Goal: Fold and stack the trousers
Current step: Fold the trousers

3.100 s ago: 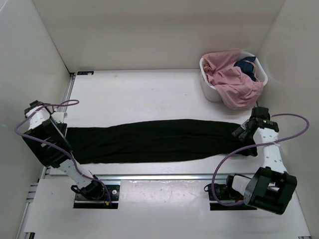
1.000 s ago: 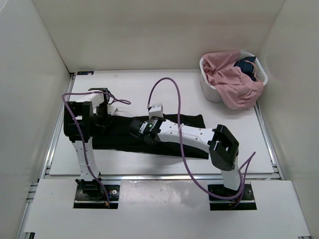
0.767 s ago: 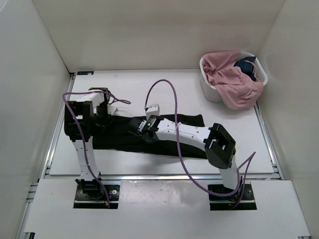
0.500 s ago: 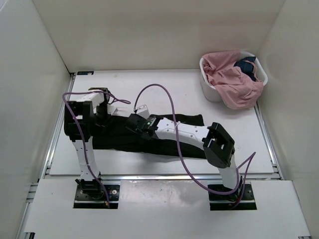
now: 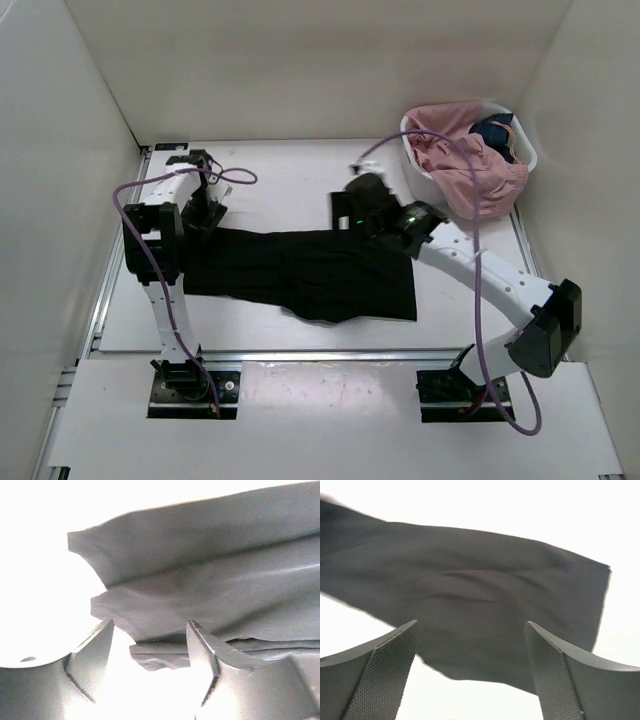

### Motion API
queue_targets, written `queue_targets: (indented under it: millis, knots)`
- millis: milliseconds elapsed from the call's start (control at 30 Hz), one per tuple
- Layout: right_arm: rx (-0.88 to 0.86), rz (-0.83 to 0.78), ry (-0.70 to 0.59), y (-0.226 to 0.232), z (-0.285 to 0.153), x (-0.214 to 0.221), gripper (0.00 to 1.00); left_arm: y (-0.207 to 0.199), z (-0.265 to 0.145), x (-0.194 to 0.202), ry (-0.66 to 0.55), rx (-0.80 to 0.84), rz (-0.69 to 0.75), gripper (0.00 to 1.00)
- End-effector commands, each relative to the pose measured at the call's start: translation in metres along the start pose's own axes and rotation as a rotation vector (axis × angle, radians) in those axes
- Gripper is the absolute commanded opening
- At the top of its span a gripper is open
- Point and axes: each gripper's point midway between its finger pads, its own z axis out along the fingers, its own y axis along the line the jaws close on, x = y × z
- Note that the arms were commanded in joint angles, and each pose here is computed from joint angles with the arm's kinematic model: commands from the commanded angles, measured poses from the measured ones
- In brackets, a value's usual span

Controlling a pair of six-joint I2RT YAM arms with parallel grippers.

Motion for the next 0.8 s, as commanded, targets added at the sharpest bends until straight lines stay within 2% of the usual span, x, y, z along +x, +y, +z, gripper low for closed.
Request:
queue_targets:
  millis: [0, 33, 67, 100, 167, 233, 267, 333, 367, 467, 500, 633, 767]
  knots:
    - [0.114, 0.252, 0.225, -0.087, 0.029, 0.057, 0.92, 0.006, -0.072, -0.033, -0.214, -0.021, 0.037, 0.73]
    - [0.115, 0.293, 0.271, -0.103, 0.030, 0.082, 0.93, 0.004, -0.085, -0.036, -0.239, -0.022, 0.075, 0.78]
    - [0.082, 0.338, 0.248, -0.109, 0.035, 0.082, 0.94, -0.002, -0.097, -0.038, -0.253, -0.027, 0.110, 0.92]
    - [0.091, 0.407, 0.245, -0.130, 0.037, 0.084, 0.97, 0.000, -0.098, -0.037, -0.248, -0.038, 0.119, 0.95]
    - [0.043, 0.441, 0.277, -0.140, 0.036, 0.099, 0.97, 0.013, -0.098, -0.030, -0.191, -0.139, 0.121, 0.95]
    - [0.054, 0.470, 0.296, -0.161, 0.037, 0.111, 0.98, 0.007, -0.100, -0.024, -0.168, -0.103, 0.122, 0.95]
    - [0.052, 0.491, 0.285, -0.170, 0.039, 0.111, 0.98, -0.015, -0.109, -0.039, -0.252, 0.010, 0.142, 0.95]
    - [0.006, 0.505, 0.299, -0.171, 0.040, 0.118, 0.98, -0.047, -0.118, -0.050, -0.329, 0.143, 0.177, 0.99]
    - [0.001, 0.527, 0.316, -0.178, 0.040, 0.129, 0.98, -0.083, -0.130, -0.060, -0.391, 0.255, 0.244, 0.99]
    - [-0.134, 0.604, 0.321, -0.171, 0.042, 0.141, 0.98, -0.156, -0.111, -0.052, -0.333, 0.469, 0.348, 0.99]
    - [-0.169, 0.621, 0.326, -0.169, 0.043, 0.145, 0.98, -0.187, -0.099, -0.043, -0.280, 0.527, 0.413, 0.99]
    - [-0.193, 0.657, 0.374, -0.169, 0.049, 0.168, 0.98, -0.220, -0.078, -0.049, -0.252, 0.591, 0.436, 1.00]
    - [-0.204, 0.653, 0.383, -0.168, 0.051, 0.173, 0.97, -0.239, -0.092, -0.075, -0.311, 0.691, 0.426, 1.00]
